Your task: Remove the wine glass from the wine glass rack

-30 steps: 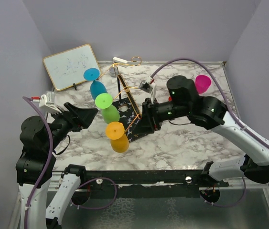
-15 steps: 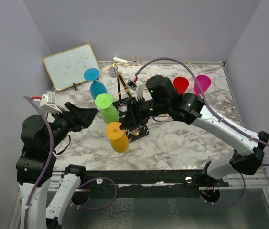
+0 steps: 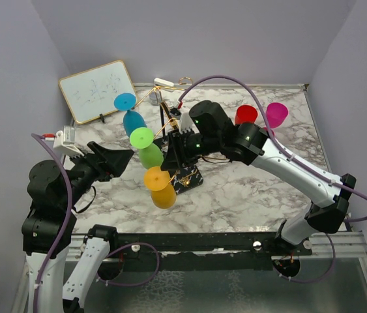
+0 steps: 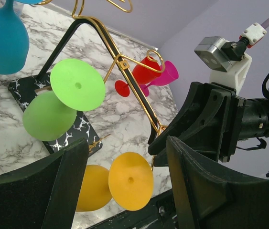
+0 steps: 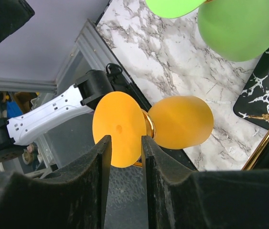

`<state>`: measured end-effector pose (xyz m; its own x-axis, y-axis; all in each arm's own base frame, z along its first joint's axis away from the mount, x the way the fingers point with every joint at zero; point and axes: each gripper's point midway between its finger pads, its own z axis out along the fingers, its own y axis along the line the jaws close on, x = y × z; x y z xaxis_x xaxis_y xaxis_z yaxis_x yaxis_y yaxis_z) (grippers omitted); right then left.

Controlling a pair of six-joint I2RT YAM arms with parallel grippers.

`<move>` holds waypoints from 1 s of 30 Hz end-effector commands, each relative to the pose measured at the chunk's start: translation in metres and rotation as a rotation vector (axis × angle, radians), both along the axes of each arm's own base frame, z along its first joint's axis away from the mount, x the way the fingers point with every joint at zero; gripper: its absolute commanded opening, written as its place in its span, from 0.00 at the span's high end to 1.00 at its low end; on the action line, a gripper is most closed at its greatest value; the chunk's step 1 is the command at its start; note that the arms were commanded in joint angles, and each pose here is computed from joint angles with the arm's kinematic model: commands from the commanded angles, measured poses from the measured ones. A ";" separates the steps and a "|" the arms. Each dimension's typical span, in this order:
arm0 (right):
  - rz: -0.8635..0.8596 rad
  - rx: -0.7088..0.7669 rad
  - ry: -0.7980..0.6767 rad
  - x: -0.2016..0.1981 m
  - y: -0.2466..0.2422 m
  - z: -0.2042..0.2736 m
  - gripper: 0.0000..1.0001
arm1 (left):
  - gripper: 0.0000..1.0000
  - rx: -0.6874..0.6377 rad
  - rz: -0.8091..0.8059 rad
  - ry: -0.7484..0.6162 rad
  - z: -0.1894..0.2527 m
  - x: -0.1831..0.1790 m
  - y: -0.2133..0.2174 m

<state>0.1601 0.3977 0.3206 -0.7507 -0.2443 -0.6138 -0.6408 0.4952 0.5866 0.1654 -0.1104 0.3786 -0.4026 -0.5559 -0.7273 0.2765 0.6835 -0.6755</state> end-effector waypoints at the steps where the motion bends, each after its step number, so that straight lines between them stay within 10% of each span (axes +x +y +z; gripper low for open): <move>1: -0.014 -0.021 0.002 0.002 0.000 -0.004 0.68 | 0.32 0.003 -0.018 -0.016 -0.001 -0.003 -0.002; 30: 0.092 0.011 0.038 -0.027 0.012 -0.011 0.69 | 0.32 -0.001 -0.014 0.000 -0.010 -0.002 -0.002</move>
